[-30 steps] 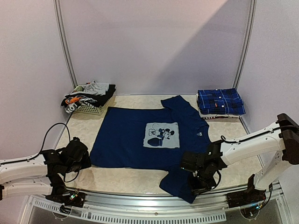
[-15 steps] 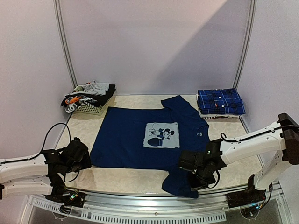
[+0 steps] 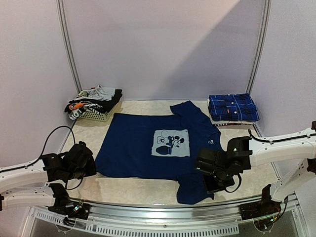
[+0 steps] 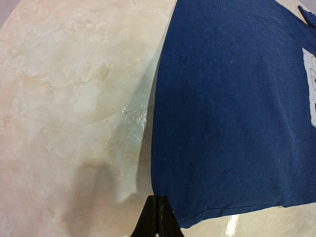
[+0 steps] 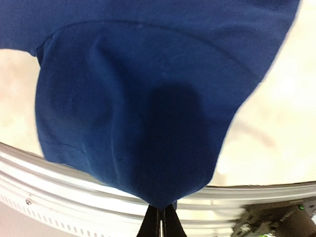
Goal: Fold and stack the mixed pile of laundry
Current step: Fold the 1/3-folded T-shirt at the center of the board.
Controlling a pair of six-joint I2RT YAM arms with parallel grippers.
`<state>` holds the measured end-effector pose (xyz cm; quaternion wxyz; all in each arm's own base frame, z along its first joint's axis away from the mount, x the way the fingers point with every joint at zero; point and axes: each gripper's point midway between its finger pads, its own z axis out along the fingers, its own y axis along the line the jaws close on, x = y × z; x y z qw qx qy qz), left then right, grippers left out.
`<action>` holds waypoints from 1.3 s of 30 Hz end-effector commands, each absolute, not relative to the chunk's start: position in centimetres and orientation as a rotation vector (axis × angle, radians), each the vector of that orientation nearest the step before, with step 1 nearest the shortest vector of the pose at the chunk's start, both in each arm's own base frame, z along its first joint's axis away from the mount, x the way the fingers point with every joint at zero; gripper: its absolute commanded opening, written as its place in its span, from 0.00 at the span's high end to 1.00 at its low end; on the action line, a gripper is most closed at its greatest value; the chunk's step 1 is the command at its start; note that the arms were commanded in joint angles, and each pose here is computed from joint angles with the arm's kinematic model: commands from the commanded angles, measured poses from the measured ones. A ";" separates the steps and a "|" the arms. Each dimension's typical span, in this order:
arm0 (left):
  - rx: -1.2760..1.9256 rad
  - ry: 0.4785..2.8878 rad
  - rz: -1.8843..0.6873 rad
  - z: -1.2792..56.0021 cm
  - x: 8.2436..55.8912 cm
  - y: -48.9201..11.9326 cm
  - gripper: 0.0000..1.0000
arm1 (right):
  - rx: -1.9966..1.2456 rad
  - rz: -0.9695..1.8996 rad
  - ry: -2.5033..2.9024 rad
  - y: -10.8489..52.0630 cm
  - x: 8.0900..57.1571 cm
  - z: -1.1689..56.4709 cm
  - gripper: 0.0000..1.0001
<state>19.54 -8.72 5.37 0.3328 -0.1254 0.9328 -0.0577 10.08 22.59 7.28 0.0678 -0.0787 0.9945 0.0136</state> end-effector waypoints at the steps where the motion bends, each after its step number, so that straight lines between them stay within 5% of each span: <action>1: -0.298 2.436 -0.111 6.2 19.4 -8.5 1.00 | -0.233 -0.023 2.921 20.9 11.1 9.8 1.00; 20: -0.167 2.354 0.174 11.3 25.4 -9.7 1.00 | 0.019 0.071 2.663 19.2 19.0 16.7 1.00; 39: -0.201 2.396 0.304 11.1 32.6 -9.0 1.00 | 0.124 -0.027 2.666 17.8 26.8 15.8 1.00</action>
